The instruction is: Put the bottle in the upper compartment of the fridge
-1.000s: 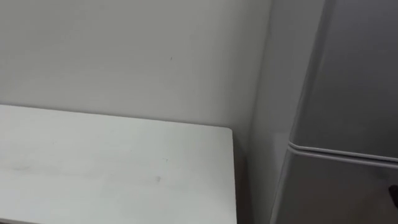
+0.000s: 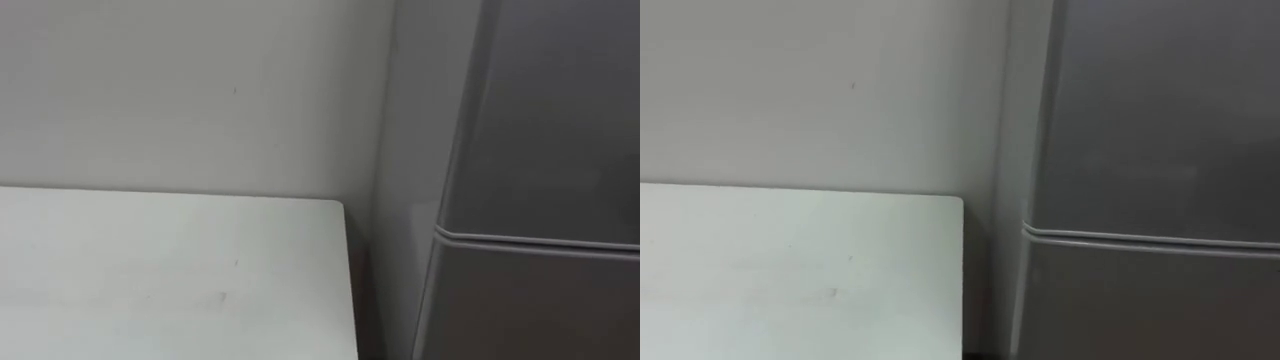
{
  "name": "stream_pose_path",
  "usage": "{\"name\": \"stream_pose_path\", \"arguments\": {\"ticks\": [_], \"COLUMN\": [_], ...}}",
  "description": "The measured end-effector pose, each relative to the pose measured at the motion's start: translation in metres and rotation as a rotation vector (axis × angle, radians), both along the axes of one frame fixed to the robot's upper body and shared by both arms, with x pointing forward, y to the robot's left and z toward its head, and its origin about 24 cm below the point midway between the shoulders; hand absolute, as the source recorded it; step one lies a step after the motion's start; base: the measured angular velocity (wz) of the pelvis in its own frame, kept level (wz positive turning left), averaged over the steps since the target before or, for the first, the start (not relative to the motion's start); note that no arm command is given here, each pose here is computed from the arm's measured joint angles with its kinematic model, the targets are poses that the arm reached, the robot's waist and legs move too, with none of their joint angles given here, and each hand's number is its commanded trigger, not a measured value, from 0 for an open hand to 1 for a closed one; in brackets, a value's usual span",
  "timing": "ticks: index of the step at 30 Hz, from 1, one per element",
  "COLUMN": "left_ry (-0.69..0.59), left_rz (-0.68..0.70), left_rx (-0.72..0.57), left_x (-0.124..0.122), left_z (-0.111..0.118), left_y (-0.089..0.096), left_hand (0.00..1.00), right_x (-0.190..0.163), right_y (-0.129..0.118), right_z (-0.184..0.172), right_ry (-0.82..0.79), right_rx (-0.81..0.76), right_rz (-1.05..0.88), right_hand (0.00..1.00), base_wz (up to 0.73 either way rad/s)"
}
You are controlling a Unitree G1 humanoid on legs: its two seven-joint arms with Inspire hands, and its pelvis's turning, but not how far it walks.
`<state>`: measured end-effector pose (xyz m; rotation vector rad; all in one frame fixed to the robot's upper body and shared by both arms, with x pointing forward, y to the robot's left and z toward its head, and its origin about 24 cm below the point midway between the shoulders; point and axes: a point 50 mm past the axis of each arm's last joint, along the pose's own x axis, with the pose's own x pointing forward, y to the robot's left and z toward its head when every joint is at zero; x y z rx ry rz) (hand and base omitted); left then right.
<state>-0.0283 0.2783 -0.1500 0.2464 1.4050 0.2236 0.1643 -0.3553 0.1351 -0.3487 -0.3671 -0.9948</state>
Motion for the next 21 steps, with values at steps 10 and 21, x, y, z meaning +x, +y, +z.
{"name": "stream_pose_path", "arguments": {"ticks": [10,21], "left_ry": [-0.060,-0.063], "left_rz": [0.012,0.013], "left_rx": [0.102,0.138], "left_x": [0.018,0.018], "left_z": [0.000,-0.003], "left_y": [-0.003,-0.011], "left_hand": [0.00,0.00], "right_x": [-0.038,-0.091], "right_y": [-0.010,0.018], "right_z": [-0.066,-0.199], "right_ry": [0.059,0.467], "right_rx": [0.304,0.774], "right_rz": [-0.249,-0.387], "right_hand": [0.00,0.00], "base_wz": [-0.01,0.01]}}
